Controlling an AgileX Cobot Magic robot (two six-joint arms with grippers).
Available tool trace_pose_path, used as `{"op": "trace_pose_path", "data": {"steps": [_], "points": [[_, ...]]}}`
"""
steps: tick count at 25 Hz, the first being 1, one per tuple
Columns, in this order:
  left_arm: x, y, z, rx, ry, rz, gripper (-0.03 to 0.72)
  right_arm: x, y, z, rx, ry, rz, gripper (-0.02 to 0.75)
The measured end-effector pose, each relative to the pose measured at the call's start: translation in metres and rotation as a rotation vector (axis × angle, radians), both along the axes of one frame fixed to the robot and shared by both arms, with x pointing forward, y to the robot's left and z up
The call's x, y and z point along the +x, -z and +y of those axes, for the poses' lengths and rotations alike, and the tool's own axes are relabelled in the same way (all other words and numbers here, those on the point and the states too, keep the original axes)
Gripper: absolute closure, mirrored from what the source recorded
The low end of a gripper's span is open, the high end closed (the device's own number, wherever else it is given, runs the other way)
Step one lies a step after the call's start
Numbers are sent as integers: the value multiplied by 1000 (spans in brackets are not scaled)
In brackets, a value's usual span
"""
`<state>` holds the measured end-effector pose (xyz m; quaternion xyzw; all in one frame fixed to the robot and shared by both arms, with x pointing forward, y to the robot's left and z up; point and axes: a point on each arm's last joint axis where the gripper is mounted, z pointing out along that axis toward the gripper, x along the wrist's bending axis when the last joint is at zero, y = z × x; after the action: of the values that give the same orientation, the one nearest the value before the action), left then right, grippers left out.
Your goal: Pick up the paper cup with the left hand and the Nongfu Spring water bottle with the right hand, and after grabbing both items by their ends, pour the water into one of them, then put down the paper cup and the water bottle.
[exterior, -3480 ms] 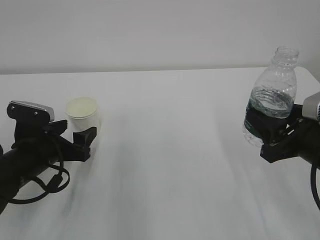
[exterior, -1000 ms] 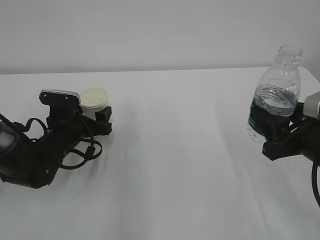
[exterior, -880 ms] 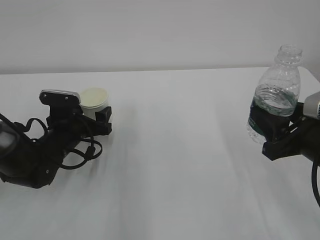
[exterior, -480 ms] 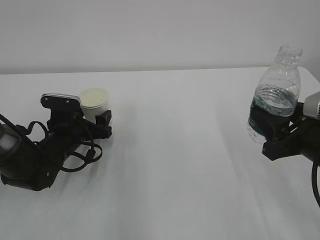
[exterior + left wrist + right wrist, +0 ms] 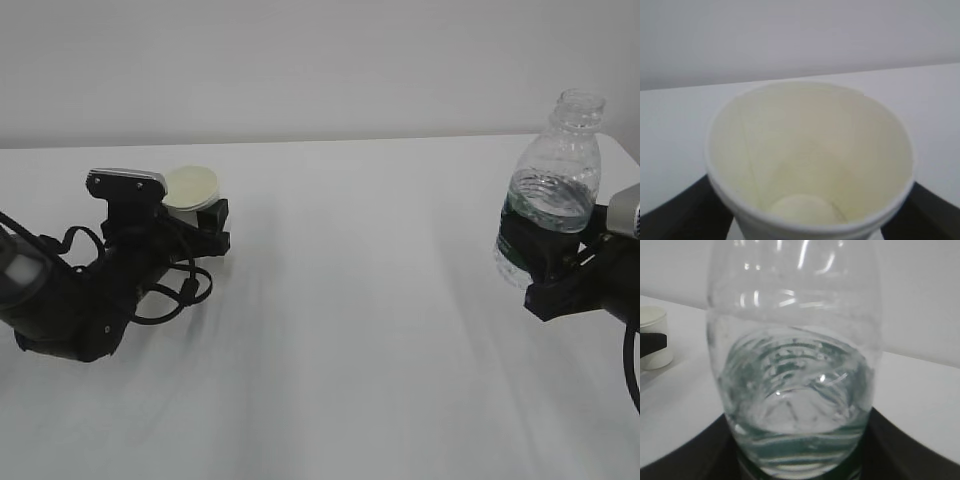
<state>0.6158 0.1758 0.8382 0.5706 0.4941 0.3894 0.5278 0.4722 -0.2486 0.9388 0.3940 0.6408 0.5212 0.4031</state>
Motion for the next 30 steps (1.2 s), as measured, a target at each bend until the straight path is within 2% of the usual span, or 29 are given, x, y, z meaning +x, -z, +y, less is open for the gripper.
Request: {"op": "trace_pose_path", "data": {"steps": [9, 20, 30], "points": [[1, -1, 0, -1, 0, -3, 100, 0, 0, 0, -5, -1, -4, 311], [1, -1, -1, 1, 8, -4, 230, 0, 0, 0, -6, -1, -4, 311], [-2, -2, -2, 10, 36, -3, 241, 0, 0, 0, -6, -1, -4, 311]]}}
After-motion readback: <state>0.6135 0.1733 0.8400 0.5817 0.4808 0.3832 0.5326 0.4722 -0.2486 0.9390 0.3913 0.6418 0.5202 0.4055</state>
